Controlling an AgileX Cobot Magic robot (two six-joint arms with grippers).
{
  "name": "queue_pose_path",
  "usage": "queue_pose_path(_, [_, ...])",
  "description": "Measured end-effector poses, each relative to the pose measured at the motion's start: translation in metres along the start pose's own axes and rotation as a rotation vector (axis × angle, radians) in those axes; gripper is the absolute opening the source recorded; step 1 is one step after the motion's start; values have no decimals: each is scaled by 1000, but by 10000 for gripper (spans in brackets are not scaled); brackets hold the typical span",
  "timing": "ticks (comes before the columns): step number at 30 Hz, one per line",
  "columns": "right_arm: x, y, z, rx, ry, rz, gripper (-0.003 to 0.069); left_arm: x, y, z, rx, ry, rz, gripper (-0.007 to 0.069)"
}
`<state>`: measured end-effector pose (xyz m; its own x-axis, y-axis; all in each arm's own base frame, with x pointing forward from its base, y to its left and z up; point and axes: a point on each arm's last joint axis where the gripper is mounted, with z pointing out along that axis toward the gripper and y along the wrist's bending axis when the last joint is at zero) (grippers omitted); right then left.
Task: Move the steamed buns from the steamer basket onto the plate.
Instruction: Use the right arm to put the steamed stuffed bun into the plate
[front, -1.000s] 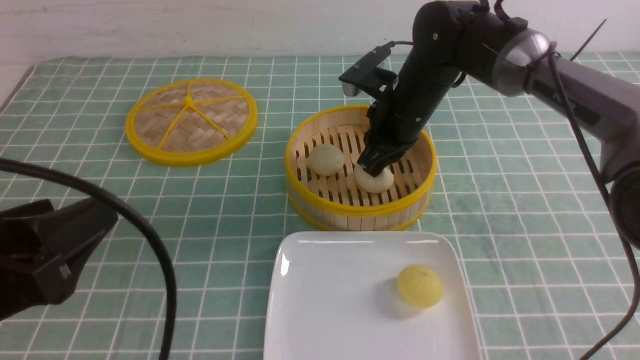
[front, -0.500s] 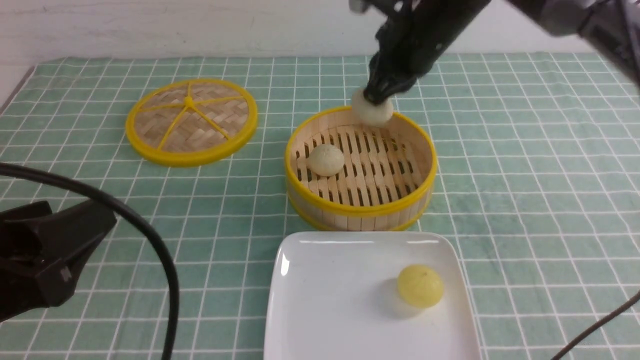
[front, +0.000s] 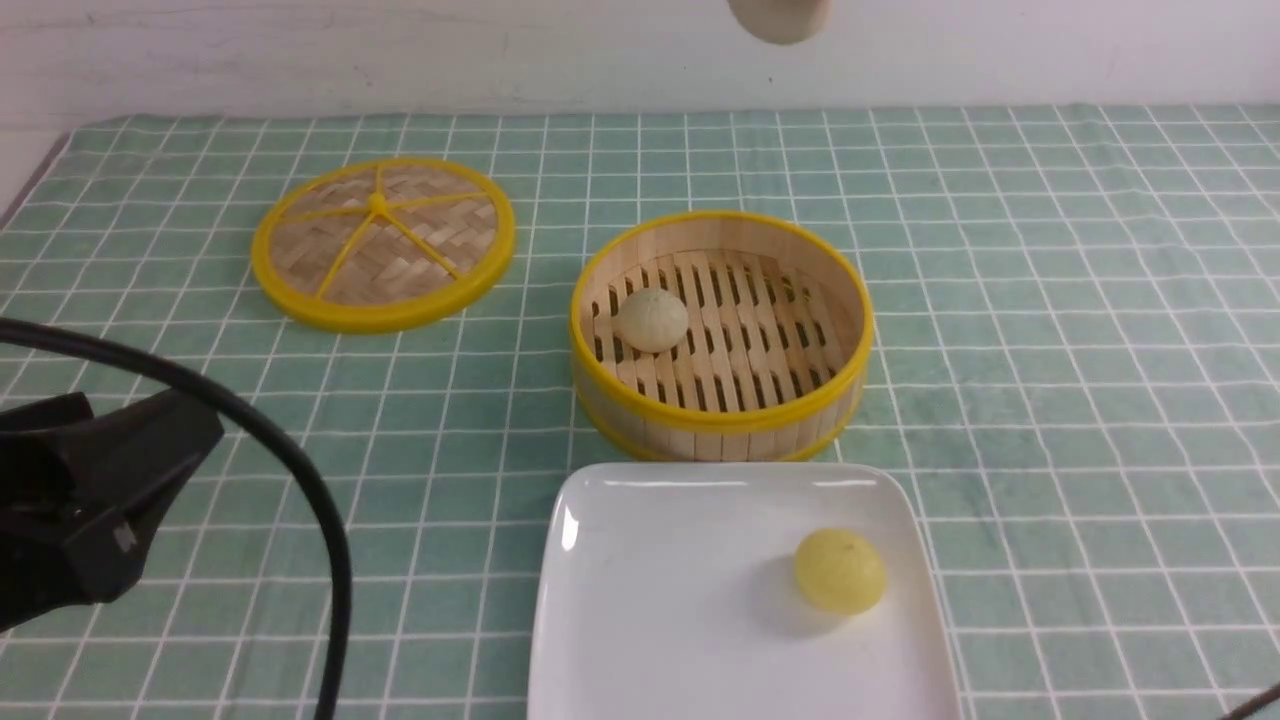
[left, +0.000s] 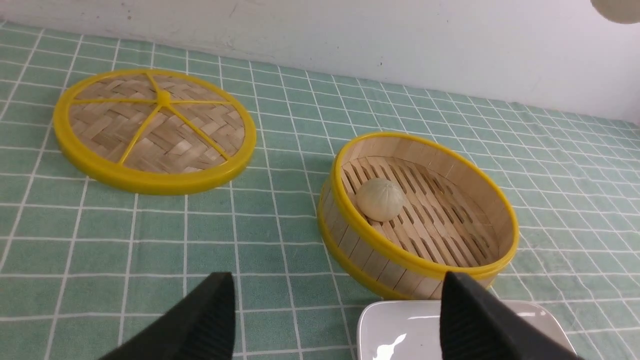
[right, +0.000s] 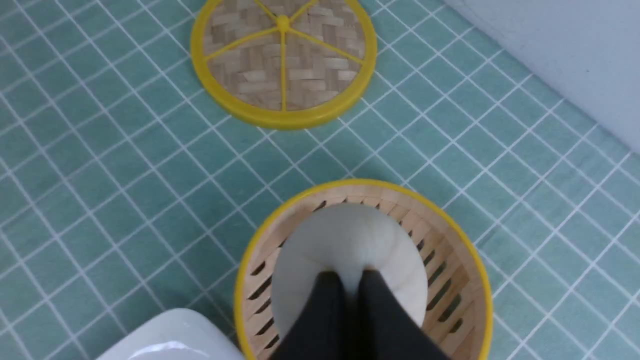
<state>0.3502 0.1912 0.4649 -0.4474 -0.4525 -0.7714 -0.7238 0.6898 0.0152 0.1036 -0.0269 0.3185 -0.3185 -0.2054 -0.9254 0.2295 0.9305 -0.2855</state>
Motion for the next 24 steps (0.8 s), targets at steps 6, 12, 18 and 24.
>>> queue_pose_path(6, [49, 17, -9, -70, 163, 59, 19, 0, 0, 0, 0, 0, 0, 544])
queue_pose_path(12, [134, 37, 41, -319, 404, 108, 20, -1, 0, 0, -4, -8, 0, 544])
queue_pose_path(18, [179, 45, 76, -409, 370, 103, 22, -1, 0, 0, -4, -8, 0, 544])
queue_pose_path(24, [187, 42, 101, -425, 283, 88, 24, -1, 1, 0, -6, -10, 0, 544])
